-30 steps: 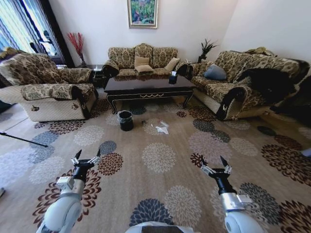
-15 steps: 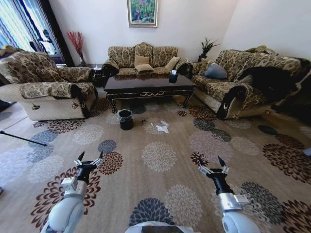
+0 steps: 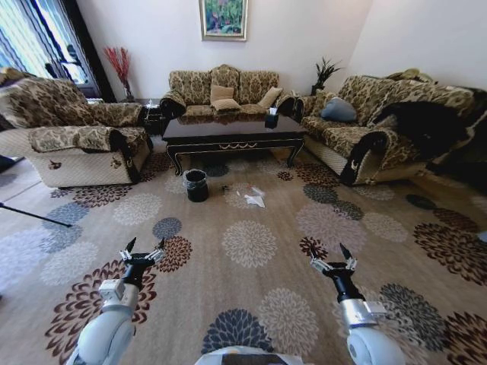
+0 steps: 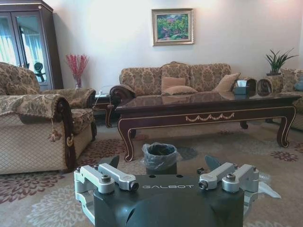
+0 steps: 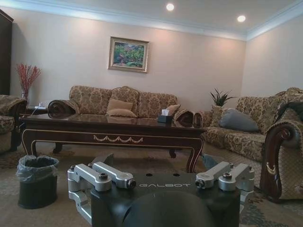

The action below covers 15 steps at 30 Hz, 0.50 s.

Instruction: Move to the front of the table and pick up the trash from the floor, then place it into the trash bin.

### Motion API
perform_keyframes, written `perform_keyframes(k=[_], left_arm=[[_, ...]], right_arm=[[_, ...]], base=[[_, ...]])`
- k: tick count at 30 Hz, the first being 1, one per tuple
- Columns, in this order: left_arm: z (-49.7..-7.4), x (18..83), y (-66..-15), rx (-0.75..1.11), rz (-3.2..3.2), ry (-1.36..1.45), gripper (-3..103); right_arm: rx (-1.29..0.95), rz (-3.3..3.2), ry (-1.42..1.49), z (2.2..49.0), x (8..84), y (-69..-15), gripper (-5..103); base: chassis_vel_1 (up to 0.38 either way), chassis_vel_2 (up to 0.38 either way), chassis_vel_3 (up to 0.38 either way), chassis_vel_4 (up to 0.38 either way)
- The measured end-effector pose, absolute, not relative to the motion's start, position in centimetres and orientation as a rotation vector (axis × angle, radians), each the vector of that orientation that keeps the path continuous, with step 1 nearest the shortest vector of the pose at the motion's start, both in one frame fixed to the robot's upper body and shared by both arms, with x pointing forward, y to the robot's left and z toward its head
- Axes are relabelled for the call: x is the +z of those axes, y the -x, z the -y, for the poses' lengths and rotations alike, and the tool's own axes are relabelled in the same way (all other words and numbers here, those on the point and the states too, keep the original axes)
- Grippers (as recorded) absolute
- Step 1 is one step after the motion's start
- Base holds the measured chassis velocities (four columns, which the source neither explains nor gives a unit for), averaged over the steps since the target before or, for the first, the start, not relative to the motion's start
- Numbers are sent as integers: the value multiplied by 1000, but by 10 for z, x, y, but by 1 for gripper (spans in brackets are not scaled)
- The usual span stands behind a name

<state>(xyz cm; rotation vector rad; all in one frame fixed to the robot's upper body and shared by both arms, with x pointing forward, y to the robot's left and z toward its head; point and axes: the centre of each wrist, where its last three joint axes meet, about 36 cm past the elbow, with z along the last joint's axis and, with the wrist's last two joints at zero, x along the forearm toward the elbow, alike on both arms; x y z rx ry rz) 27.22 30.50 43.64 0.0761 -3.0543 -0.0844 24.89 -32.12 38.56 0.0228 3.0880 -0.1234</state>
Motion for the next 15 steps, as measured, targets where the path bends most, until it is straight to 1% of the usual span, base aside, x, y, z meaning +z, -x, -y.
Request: perform_keyframes(k=[8,15], left_arm=[[-303,435,-270,-83,3052,-69,100],[-299,438,-270,-77,3060,-59,100]], right_arm=[[-34,-3135,14,337,381,-269,100],[-40,-3143,50,343,385,-276,100]], base=[[0,0,0,0],[0,0,0,0]])
